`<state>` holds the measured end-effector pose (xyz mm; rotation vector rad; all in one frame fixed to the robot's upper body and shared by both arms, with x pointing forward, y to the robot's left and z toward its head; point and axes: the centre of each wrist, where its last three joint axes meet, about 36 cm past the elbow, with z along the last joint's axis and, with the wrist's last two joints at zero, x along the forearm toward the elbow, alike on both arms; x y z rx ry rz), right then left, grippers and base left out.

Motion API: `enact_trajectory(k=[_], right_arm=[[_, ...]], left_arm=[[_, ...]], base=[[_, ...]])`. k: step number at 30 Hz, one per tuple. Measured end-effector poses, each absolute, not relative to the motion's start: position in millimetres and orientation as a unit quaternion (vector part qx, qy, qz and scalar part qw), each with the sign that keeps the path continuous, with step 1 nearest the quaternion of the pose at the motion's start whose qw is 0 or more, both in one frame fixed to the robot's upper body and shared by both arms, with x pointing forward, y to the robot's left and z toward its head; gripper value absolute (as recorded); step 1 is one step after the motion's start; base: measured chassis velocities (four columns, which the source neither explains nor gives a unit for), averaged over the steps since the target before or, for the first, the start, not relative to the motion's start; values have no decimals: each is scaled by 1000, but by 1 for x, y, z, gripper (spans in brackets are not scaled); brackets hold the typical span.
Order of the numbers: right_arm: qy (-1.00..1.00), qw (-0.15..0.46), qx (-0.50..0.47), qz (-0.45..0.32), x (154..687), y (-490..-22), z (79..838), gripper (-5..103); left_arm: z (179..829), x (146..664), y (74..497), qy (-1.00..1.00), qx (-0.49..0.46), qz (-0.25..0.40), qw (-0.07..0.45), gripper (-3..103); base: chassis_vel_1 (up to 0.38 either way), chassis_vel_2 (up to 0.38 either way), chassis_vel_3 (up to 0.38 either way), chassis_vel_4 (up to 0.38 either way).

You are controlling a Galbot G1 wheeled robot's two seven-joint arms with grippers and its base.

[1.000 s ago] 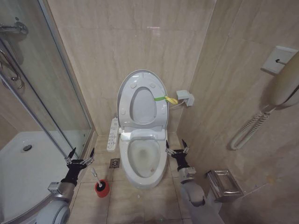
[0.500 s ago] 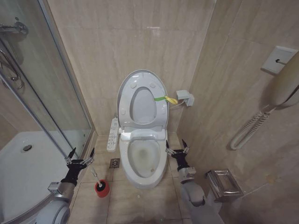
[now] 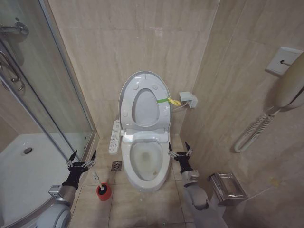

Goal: Open the toilet lid, clean the toilet bowl with a toilet brush, close the toilet lid, and flush.

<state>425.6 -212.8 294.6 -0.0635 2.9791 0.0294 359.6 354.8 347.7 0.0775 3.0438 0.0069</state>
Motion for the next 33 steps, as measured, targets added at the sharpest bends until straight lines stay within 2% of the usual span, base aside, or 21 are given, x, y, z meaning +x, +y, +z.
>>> enact_trajectory(k=[33], right_arm=[[996,81,-21,10,426,-213,295,100]], left_arm=[[348,360,355,999,25,2,48,100]], base=[[0,0,0,0]])
